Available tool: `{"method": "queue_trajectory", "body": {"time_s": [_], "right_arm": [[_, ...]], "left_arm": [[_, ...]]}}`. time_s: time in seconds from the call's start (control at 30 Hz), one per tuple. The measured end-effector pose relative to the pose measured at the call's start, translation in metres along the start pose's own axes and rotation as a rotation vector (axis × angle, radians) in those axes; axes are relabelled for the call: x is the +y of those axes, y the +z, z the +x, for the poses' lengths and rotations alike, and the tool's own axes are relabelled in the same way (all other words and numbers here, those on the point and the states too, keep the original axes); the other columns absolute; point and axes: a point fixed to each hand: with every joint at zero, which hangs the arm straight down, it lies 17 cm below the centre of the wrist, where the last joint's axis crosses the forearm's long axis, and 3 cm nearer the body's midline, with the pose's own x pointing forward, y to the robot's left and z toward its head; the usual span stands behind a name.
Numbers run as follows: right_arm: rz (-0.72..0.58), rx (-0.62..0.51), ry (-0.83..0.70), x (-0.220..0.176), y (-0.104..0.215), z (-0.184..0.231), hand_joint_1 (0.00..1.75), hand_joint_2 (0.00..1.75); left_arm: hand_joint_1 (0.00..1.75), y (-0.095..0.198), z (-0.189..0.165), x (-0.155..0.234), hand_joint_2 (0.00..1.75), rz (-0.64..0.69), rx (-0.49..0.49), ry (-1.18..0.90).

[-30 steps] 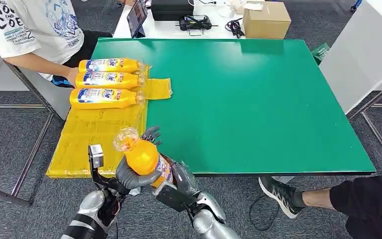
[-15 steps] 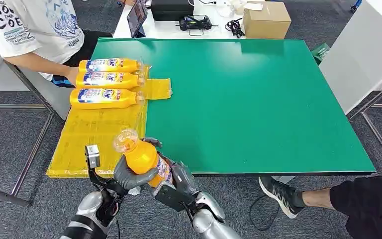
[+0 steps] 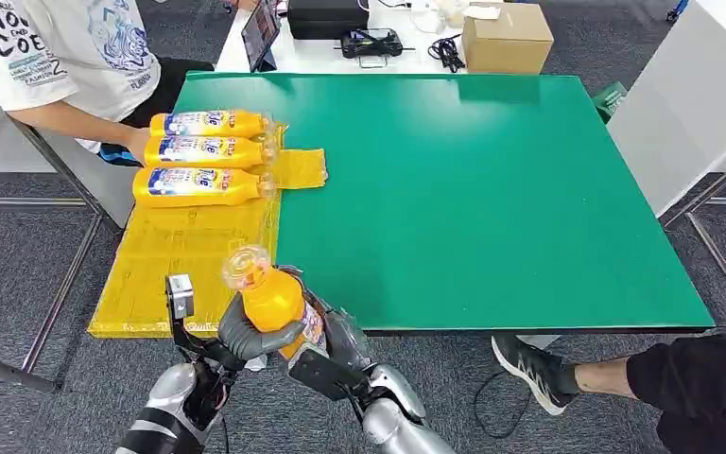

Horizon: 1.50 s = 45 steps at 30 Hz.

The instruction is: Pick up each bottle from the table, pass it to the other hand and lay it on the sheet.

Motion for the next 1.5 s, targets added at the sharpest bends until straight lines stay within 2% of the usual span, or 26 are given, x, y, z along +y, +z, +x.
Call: {"method": "queue_trajectory", "body": {"time_s": [0.17, 0.3, 0.4, 0.53, 0.67, 0.8, 1.0, 1.1, 1.17, 1.23, 1.4, 1.5], "right_arm": [[-0.059, 0.003, -0.002, -0.021, -0.008, 0.006, 0.00, 0.00], [-0.119, -0.026, -0.016, -0.048, -0.014, 0.018, 0.00, 0.00], [-0.155, -0.062, -0.016, -0.072, -0.018, 0.030, 0.00, 0.00], [-0.267, -0.153, -0.017, -0.114, -0.017, 0.061, 0.00, 0.00], [-0.397, -0.248, -0.005, -0.152, -0.006, 0.091, 0.00, 0.00], [-0.556, -0.360, -0.032, -0.192, 0.012, 0.126, 0.00, 0.00], [-0.626, -0.421, -0.038, -0.213, 0.025, 0.148, 0.00, 0.00], [-0.693, -0.460, -0.033, -0.227, 0.034, 0.159, 0.00, 0.00], [-0.704, -0.470, -0.044, -0.232, 0.036, 0.163, 0.00, 0.00], [-0.700, -0.468, -0.056, -0.233, 0.035, 0.164, 0.00, 0.00], [-0.694, -0.471, -0.060, -0.233, 0.034, 0.164, 0.00, 0.00], [-0.675, -0.478, -0.078, -0.231, 0.032, 0.166, 0.00, 0.00]], "left_arm": [[1.75, -0.004, 0.007, 0.013, 1.75, 0.046, -0.007, -0.046], [1.75, -0.005, 0.015, 0.043, 1.75, 0.148, -0.015, -0.119], [1.75, -0.008, 0.034, 0.073, 1.75, 0.232, -0.048, -0.178], [1.75, -0.011, 0.069, 0.116, 1.75, 0.344, -0.100, -0.276], [1.75, -0.012, 0.097, 0.146, 1.75, 0.434, -0.136, -0.422], [1.75, -0.015, 0.115, 0.167, 1.75, 0.514, -0.124, -0.670], [1.75, -0.019, 0.130, 0.174, 1.75, 0.539, -0.144, -0.756], [1.75, -0.022, 0.140, 0.179, 1.75, 0.573, -0.126, -1.040], [1.75, -0.030, 0.146, 0.178, 1.75, 0.558, -0.093, -1.356], [1.75, -0.043, 0.140, 0.172, 1.75, 0.470, -0.067, -1.589], [1.75, -0.049, 0.126, 0.173, 1.75, 0.410, -0.038, -1.646], [1.75, -0.051, 0.101, 0.176, 1.75, 0.286, 0.054, -1.791]]}}
